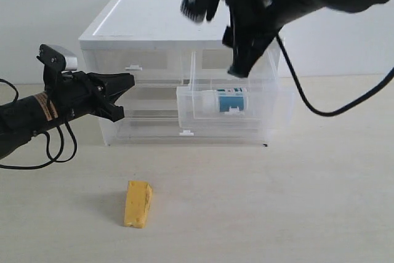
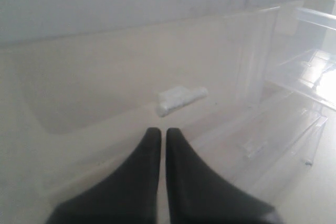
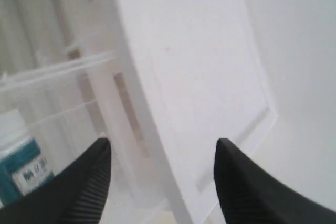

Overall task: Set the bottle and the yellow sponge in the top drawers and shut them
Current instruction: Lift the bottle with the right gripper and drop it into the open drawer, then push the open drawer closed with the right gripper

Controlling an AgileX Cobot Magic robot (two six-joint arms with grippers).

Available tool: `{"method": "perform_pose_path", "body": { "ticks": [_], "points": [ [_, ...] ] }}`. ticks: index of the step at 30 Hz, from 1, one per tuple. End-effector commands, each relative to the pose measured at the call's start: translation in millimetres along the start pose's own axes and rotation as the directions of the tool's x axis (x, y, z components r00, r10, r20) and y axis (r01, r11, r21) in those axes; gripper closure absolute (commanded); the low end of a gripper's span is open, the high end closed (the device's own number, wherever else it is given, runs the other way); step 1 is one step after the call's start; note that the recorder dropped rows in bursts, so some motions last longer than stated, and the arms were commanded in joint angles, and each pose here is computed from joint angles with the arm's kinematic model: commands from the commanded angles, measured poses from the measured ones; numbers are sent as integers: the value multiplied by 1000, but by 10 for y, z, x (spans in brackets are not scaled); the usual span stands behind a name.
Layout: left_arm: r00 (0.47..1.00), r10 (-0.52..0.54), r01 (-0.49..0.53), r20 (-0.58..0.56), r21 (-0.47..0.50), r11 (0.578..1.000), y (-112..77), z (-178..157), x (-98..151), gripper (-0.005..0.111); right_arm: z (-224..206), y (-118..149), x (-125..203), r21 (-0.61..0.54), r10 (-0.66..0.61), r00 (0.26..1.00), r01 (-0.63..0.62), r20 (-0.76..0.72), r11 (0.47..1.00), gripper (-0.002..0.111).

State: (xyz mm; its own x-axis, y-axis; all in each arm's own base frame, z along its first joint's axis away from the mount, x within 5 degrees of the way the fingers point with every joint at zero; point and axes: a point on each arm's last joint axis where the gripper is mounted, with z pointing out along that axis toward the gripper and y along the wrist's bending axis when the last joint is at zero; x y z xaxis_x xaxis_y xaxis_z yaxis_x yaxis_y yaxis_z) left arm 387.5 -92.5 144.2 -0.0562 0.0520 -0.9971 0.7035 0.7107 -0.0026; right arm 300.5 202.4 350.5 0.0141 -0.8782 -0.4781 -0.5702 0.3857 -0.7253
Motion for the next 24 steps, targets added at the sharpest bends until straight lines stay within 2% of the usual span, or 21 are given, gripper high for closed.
{"method": "perform_pose_path", "body": {
  "ticks": [1, 4, 6, 7, 12, 17, 20, 24],
  "points": [
    [1000, -7, 7, 7, -29, 1000, 32, 15, -9, 103, -330, -158, -71, -19, 380, 919, -380, 106, 925, 68],
    [1000, -7, 7, -3, -33, 999, 35, 15, 1, 103, -400, -57, -73, -141, 576, 815, -563, 68, 814, 91],
    [1000, -7, 7, -7, -35, 999, 37, 15, 4, 103, -415, 111, -32, -227, 636, 772, -620, -4, 751, 106],
    [1000, -7, 7, -7, -35, 999, 37, 15, 4, 103, -413, 218, -5, -257, 640, 768, -626, -36, 736, 108],
    [1000, -7, 7, -7, -35, 999, 37, 15, 4, 103, -360, 741, 164, -329, 628, 773, -618, -90, 714, 108],
    [1000, -10, 10, -6, -32, 999, 35, 15, 3, 103, -172, 1084, 389, -336, 720, 691, -695, -66, 636, 108],
    [1000, -13, 13, -6, -28, 1000, 31, 15, 3, 103, -58, 1184, 482, -334, 733, 680, -698, -32, 633, 108],
    [1000, -14, 14, -7, -27, 1000, 30, 15, 4, 103, 111, 1120, 585, -296, 729, 685, -691, 23, 659, 108]
  ]
}}
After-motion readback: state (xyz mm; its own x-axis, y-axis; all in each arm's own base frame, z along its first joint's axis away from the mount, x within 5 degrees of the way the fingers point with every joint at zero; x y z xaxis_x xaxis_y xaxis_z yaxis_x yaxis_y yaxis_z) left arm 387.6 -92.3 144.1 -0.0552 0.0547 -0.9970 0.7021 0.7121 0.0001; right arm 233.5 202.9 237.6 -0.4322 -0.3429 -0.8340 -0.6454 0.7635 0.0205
